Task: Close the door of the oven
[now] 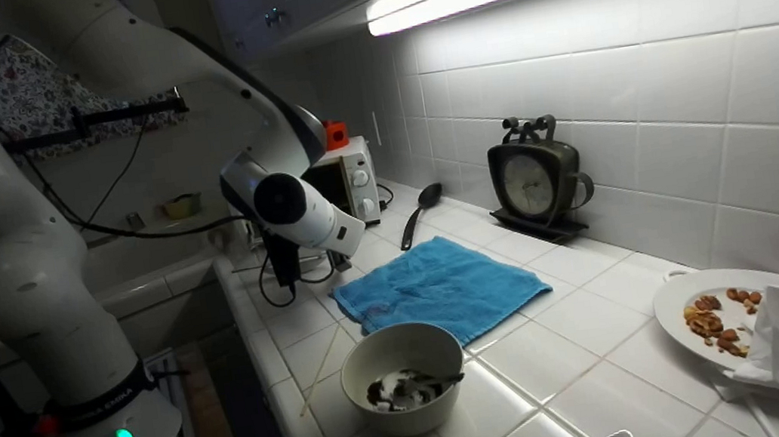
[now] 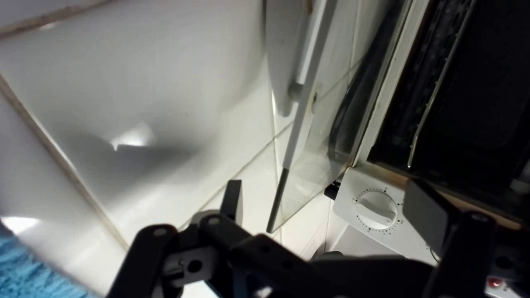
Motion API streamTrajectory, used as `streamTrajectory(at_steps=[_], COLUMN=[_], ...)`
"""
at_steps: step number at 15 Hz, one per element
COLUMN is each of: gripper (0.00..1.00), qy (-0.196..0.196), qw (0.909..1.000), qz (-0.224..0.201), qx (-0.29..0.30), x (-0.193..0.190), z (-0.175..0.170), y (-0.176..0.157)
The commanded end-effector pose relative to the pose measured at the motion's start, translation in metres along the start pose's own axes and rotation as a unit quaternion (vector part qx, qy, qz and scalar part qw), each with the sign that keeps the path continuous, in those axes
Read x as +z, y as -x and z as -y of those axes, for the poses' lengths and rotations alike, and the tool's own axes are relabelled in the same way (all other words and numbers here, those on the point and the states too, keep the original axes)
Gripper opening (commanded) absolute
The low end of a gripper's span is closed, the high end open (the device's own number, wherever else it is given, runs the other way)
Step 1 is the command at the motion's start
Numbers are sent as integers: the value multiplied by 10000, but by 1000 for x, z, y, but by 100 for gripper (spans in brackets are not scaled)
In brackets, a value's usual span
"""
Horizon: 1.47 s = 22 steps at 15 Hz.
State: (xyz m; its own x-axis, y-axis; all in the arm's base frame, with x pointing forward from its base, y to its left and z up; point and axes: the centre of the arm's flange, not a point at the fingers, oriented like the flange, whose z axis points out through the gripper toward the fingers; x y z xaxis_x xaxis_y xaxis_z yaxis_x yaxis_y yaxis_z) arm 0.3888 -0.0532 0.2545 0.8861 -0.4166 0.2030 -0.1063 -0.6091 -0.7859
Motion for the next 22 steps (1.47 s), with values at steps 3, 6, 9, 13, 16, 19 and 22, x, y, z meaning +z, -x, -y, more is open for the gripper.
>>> streamTrajectory(at_steps=[3,6,9,13,16,19,22], gripper=[100,100,100,100,100,100,100], qy=[-210,-295,-376,-404,-427,-448,-485], qw=[9998,9995,9992,9989,9986,9982,9976], qz=[20,42,31,44,43,80,169], qx=[-30,-82,-149,-219,-298,-396,-463], x=[28,35,39,40,41,43,46], z=[-3,0,7,17,24,37,51], y=[-11,-15,-20,-28,-31,-34,-36])
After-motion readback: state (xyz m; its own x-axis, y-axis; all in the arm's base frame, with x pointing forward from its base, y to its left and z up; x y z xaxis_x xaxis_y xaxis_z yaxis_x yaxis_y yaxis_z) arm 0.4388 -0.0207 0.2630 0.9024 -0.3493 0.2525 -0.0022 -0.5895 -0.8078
